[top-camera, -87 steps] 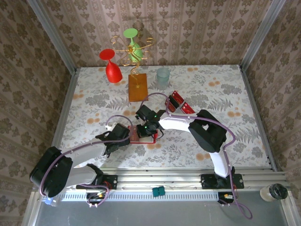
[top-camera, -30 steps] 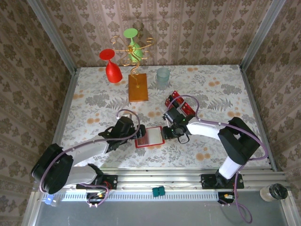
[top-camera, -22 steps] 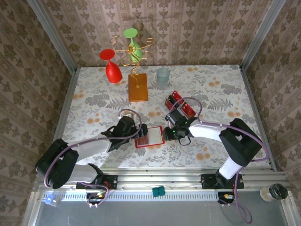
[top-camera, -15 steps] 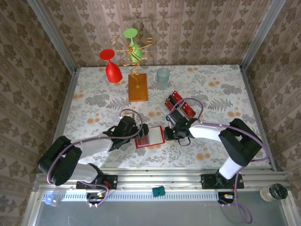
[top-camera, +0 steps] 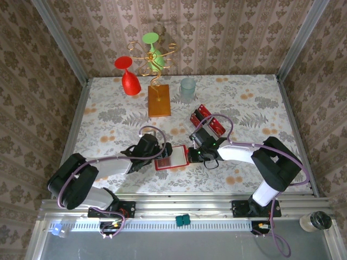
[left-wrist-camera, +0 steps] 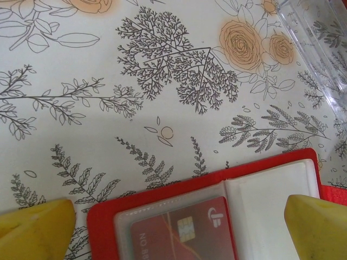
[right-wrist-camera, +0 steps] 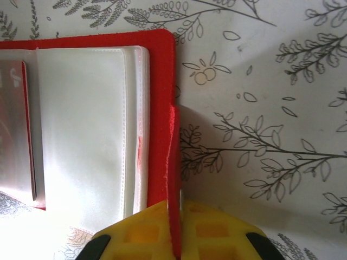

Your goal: Put the credit cards into the card holder

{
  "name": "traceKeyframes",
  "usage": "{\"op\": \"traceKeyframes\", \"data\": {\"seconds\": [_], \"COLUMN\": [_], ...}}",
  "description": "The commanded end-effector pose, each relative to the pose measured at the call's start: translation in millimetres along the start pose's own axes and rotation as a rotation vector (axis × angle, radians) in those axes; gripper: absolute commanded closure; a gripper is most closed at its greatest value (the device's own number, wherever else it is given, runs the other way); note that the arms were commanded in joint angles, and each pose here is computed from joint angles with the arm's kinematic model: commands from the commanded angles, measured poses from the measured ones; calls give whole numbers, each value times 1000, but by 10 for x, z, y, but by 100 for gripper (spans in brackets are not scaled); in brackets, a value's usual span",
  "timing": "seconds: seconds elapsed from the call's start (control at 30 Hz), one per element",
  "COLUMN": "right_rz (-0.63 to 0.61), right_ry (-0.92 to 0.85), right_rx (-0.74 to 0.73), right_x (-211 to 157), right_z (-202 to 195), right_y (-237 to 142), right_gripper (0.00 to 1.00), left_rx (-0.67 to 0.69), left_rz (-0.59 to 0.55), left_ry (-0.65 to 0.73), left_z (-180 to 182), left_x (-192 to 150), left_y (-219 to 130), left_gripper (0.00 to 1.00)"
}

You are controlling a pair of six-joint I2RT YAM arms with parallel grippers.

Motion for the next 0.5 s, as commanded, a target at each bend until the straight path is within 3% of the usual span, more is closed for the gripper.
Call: {"op": "traceKeyframes", "data": {"seconds": [0.0, 0.47], "right_rz": [18, 29], "right_ry": [8, 21], "right_rx": [27, 41], "right_x": [-79, -103], "right_z": [54, 88], "right_y": [47, 149], "right_gripper": [94, 95], "left_rx": [-51, -152], "left_rz": [17, -39], "left_ry": [-11, -34], "left_z": [-156, -412], "left_x": [-22, 116], "left_y": [23, -215], "left_gripper": [0, 0]}}
Point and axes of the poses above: each hand's point on the last joint's axis, 136 mm out from that joint toward the fingers, its own y axis out along the fingers, its own z axis along the line the jaws close on, x = y × z, the point moved 1 cm from there along -y, back along the fingers, and after that the axes turned 9 degrees about -y, right-handed, at the moved point
